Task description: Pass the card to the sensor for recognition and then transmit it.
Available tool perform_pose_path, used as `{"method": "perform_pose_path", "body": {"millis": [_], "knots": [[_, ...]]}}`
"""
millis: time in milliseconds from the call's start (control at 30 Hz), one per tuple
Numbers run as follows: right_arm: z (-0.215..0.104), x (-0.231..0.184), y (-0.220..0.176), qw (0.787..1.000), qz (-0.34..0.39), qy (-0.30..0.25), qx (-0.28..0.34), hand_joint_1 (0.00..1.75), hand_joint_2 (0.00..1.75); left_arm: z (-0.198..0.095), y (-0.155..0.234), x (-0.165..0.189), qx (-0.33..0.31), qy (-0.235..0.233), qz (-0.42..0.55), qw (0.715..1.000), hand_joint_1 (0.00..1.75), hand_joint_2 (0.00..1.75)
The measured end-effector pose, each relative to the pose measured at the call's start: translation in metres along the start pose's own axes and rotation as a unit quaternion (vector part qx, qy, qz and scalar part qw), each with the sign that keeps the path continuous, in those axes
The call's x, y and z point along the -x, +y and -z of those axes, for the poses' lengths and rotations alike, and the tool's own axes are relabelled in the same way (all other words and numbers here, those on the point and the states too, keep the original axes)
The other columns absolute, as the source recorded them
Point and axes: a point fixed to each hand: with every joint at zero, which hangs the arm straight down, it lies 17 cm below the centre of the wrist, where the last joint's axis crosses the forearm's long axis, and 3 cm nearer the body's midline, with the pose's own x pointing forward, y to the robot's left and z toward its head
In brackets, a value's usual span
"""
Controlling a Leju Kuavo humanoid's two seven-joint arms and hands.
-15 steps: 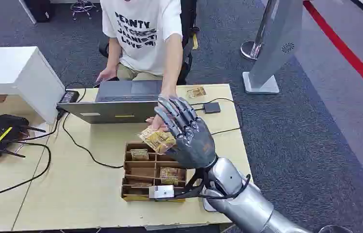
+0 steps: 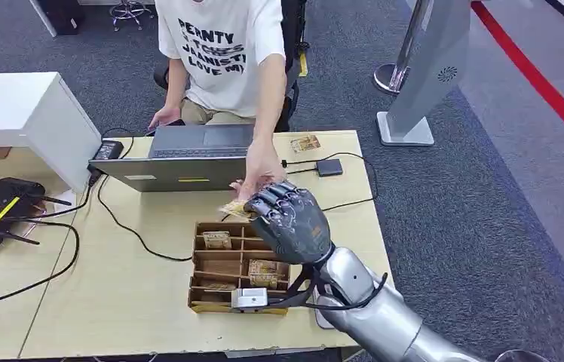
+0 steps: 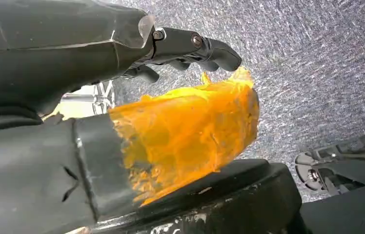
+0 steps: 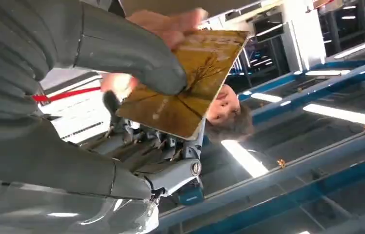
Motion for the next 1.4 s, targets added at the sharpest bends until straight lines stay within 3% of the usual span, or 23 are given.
{"method": "perform_pose_path", "body": {"millis": [300,533,867,933,1000,1133,1233,1400], "knots": [[-0.002,0.002,0.003,1.0,0.012,0.009,-0.002,1.75,1.75,0.0,0.0,0.0,0.0,0.0,-0.002,1.0,0.0,0.0],[-0.009,0.003,0.007,0.995,0.091,0.036,-0.007,1.75,1.75,0.0,0.0,-0.001,-0.001,-0.001,-0.009,1.0,0.0,0.0],[-0.013,-0.005,0.007,0.989,0.142,0.043,-0.006,1.75,1.75,0.0,0.0,-0.001,0.0,-0.002,-0.015,1.0,0.0,0.0],[-0.017,-0.006,0.007,0.973,0.22,0.063,-0.006,1.75,1.75,0.0,0.0,-0.001,-0.001,-0.001,-0.021,1.0,0.0,0.0],[-0.024,-0.008,0.007,0.945,0.315,0.092,-0.004,1.75,1.75,0.0,0.001,-0.001,-0.004,0.0,-0.028,1.0,0.0,0.0],[-0.035,-0.003,0.003,0.867,0.476,0.146,0.011,1.75,1.75,0.001,0.002,0.0,-0.007,0.001,-0.037,0.999,0.0,0.0],[-0.05,0.009,0.0,0.835,0.522,0.174,0.024,1.75,1.75,0.001,0.003,0.001,-0.009,0.003,-0.043,0.999,0.0,0.0],[-0.099,0.035,0.007,0.807,0.543,0.231,0.032,1.75,1.75,0.001,0.002,0.003,-0.007,0.007,-0.056,0.998,0.0,0.0]]}}
